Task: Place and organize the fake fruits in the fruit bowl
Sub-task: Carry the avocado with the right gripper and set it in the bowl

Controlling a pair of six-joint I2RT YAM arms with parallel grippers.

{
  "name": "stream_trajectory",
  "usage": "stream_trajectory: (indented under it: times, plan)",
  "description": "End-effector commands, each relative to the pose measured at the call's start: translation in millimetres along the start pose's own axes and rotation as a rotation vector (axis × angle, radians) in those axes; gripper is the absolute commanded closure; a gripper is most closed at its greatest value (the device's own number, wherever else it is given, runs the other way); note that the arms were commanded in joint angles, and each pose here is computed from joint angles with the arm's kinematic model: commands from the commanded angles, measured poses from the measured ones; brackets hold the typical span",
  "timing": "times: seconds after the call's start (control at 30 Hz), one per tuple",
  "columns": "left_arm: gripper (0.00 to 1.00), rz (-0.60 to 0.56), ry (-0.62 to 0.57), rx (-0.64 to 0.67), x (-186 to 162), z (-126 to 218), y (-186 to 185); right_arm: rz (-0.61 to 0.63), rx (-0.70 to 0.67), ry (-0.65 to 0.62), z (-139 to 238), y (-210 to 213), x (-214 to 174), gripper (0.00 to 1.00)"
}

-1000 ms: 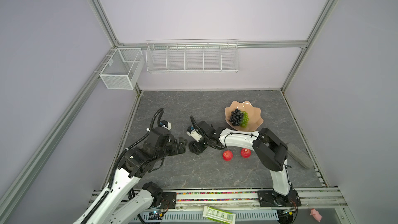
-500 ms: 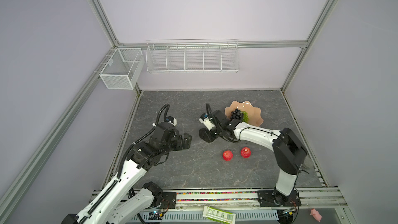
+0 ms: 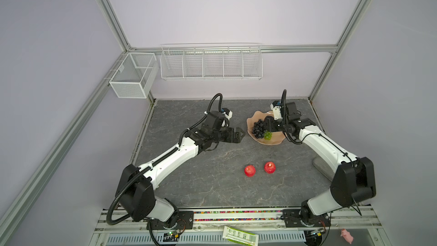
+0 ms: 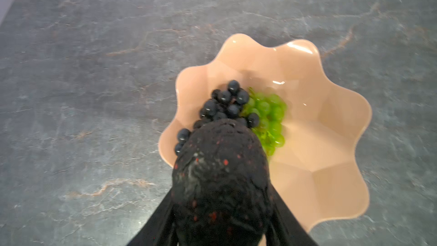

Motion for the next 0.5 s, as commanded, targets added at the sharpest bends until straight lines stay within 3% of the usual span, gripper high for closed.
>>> stream_trajectory:
  times: [0.0, 0.47]
  plan:
    - [0.01, -0.056, 0.011, -0.036, 4.6, -9.6, -16.6, -0.026, -0.088, 0.108, -15.5, -22.3, -29.1, 0.51]
    - [0.01, -0.063, 0.005, -0.048, 0.6, -8.2, -20.3, -0.047, -0.201, 0.247, -61.4, -65.2, -59.0, 0.49]
Point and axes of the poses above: each gripper's point midway between its finger pads, its own z axis back along the fingers, its own y axis along the line the jaws close on, x = y × z, the point moved 2 cm from there along z, back along the fingers, and after that the axes turned 14 degrees about z, right-handed, at the moved point
